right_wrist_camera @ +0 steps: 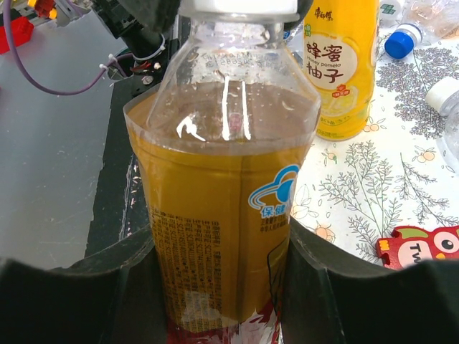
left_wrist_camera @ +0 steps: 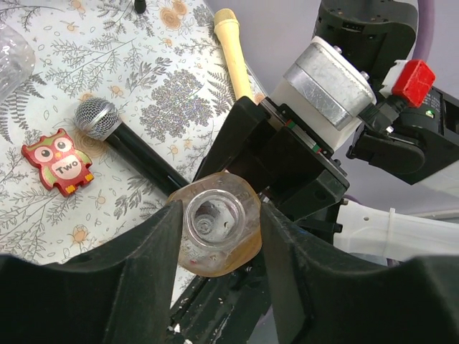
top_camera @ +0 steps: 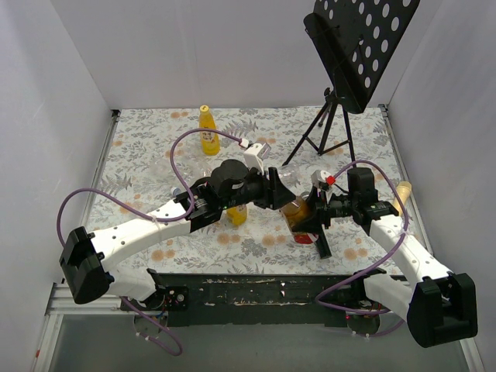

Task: Unscrew the bottle caps
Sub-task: Place the plastic bottle at the corner of the board.

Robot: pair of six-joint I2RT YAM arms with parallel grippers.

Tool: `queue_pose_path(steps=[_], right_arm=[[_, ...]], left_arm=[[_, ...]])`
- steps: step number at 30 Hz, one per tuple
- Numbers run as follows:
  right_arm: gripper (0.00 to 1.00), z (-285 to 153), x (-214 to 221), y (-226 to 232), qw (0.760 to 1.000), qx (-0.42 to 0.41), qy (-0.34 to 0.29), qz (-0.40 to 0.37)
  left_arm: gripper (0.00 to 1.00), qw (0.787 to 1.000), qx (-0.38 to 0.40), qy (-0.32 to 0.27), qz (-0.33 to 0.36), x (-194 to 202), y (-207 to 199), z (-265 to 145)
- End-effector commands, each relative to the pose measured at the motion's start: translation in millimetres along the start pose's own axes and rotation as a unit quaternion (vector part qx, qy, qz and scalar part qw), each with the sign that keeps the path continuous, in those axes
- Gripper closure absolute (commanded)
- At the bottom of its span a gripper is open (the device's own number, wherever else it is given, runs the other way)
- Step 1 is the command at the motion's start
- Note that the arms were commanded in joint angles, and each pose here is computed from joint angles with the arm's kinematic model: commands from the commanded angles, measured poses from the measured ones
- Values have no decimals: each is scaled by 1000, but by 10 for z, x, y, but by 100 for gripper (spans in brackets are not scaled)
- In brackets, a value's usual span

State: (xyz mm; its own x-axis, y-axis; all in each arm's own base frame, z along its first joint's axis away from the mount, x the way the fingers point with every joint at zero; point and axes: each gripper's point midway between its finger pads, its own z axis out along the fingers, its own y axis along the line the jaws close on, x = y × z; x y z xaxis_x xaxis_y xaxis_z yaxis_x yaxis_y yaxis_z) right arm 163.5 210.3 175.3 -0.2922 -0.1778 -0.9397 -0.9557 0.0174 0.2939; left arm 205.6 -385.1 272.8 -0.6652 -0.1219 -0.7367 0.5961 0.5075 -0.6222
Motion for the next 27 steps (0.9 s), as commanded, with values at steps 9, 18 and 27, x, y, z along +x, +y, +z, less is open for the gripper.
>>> queue_pose_path(steps=[9,18,27], right_arm=[[99,4,-36,-4,1000,-6,-8,-7],[99,6,-15,-16,1000,-4,-7,-6],[99,8,-4,-17,1000,-5,-6,-5]], left_arm=[[61,999,38,1,1,-29,-184,-29],[59,999,34,21,1,52,-152,63],[100,1000,27,10,5,-7,-140,34]])
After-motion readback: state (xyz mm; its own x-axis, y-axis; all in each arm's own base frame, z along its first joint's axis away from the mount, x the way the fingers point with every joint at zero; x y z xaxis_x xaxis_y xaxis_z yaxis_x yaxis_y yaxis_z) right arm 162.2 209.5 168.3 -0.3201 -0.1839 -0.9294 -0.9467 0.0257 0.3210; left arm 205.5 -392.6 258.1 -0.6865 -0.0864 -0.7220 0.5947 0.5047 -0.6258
